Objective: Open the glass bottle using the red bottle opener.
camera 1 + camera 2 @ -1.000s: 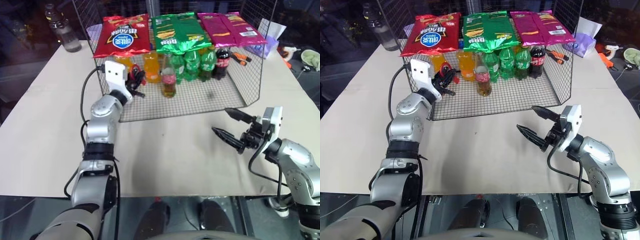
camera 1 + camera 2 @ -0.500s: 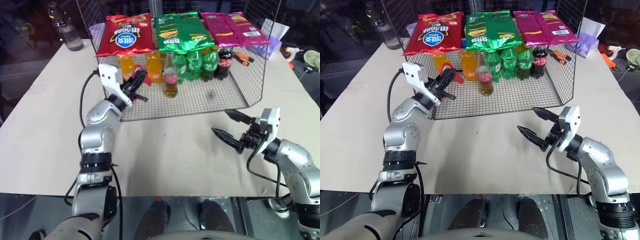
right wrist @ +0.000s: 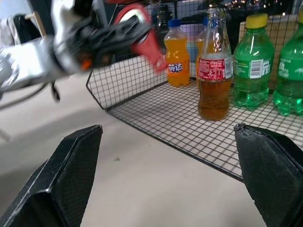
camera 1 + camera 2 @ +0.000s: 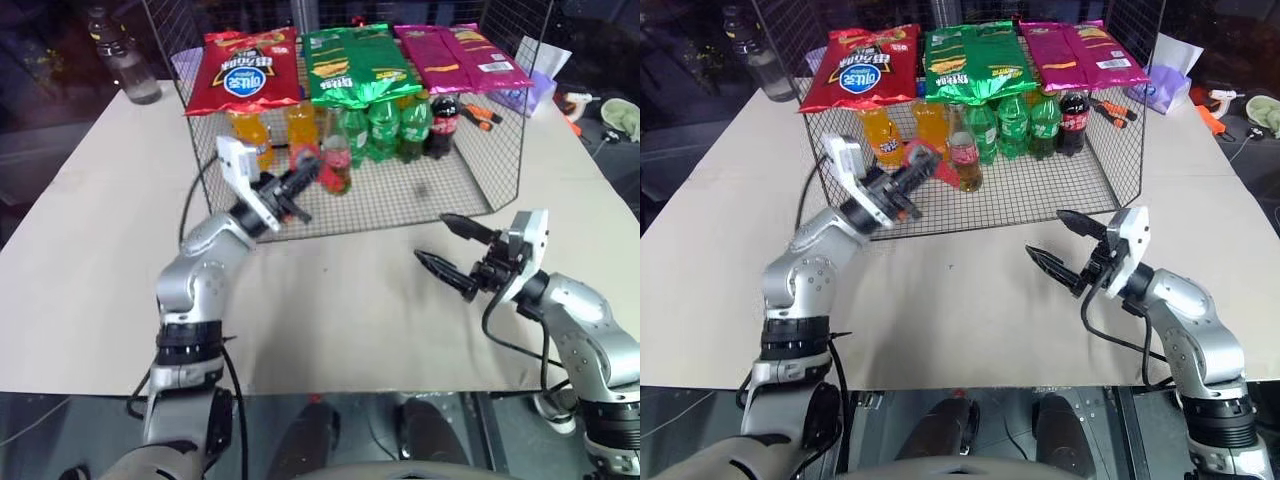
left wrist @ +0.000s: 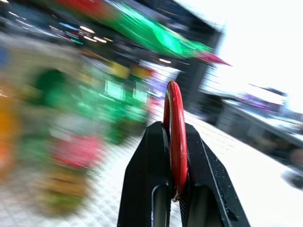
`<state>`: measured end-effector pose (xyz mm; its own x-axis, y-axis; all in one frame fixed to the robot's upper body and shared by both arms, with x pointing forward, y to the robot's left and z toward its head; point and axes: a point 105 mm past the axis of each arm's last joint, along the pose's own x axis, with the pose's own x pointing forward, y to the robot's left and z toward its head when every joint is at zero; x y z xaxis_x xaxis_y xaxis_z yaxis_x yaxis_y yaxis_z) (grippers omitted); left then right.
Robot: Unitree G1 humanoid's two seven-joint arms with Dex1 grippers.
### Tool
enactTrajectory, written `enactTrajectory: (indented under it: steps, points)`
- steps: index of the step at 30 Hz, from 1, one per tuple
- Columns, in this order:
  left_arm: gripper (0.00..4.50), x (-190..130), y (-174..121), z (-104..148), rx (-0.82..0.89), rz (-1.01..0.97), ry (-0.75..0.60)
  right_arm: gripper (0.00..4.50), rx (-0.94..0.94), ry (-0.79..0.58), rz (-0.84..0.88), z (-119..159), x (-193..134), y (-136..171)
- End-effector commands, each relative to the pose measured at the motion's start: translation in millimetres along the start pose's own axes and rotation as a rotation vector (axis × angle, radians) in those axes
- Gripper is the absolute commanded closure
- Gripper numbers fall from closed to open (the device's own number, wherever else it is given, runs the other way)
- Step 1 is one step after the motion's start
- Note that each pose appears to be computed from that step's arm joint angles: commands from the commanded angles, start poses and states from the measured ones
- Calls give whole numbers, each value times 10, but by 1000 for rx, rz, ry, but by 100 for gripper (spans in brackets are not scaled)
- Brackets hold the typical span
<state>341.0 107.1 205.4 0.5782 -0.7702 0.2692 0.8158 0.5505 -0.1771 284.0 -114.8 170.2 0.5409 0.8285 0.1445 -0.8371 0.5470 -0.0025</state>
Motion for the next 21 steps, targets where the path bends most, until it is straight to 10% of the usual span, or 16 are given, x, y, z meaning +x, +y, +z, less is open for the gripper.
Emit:
enactTrajectory:
  steps: [1, 21]
  points:
    - [437, 41, -336, -66, -61, -185, 37, 0, 32, -6, 61, 86, 154, 154]
    - [437, 81, -800, -360, -140, -513, 187, 0, 243, 153, 349, -31, 385, 522]
